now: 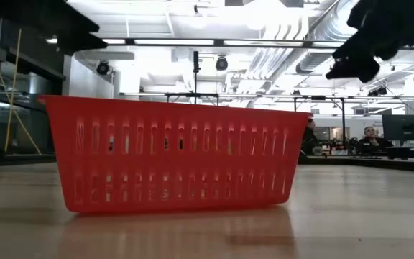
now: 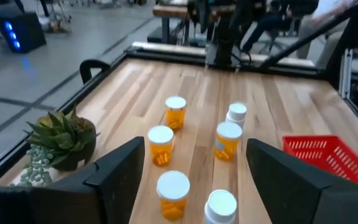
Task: Pick and place pill bottles into a basket
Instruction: Put the left white bottle into the basket
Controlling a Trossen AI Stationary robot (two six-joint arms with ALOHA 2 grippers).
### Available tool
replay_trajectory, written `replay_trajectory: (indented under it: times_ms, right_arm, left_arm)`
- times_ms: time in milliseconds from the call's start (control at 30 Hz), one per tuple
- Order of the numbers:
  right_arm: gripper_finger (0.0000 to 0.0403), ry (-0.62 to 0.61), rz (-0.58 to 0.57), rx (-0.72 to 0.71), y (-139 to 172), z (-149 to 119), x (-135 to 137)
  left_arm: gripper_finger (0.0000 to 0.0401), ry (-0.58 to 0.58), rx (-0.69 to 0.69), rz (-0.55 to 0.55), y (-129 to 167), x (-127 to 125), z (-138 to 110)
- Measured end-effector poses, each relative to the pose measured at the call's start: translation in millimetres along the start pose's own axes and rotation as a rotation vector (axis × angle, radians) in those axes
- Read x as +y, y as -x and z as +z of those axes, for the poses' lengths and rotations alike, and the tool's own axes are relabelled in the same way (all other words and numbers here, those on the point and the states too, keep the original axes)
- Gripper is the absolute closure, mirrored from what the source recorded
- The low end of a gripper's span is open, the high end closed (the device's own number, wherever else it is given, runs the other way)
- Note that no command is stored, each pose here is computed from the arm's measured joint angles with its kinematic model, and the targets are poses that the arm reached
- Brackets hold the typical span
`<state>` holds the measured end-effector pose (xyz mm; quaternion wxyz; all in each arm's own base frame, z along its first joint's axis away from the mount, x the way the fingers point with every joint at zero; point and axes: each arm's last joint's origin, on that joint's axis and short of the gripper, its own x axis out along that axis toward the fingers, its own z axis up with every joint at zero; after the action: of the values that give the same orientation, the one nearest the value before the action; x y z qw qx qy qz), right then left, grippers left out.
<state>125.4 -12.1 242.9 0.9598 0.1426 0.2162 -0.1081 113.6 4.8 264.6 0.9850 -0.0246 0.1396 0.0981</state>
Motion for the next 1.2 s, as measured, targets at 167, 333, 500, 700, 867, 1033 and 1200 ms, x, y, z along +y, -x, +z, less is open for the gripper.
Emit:
replay_trajectory:
  times_ms: [167, 333, 500, 700, 867, 1033, 1200]
  right_arm:
    - [0.0098, 0.031, -0.015, 0.142, -5, 22, 8]
    - [0.0098, 0.033, -0.057, 0.405, -15, 30, 12]
    - [0.0098, 0.035, -0.119, 0.617, -28, 38, 16]
    - [0.0098, 0.039, -0.152, 0.727, -48, 48, 20]
    - [0.0098, 0.045, -0.165, 0.776, -63, 47, 21]
    - [0.0098, 0.049, -0.173, 0.811, -71, 44, 21]
    - [0.0098, 0.048, -0.172, 0.808, -71, 44, 21]
  left_arm:
    - [0.0084, -0.030, 0.136, 0.009, -5, -3, 23]
    - [0.0084, -0.055, 0.402, -0.017, -16, -7, 28]
    - [0.0084, -0.023, 0.621, -0.028, -36, -12, 24]
    - [0.0084, -0.031, 0.741, -0.041, -65, -18, 16]
    - [0.0084, -0.033, 0.796, -0.048, -87, -22, 6]
    - [0.0084, -0.019, 0.774, -0.093, -107, -27, 3]
    - [0.0084, -0.011, 0.775, -0.131, -121, -30, -3]
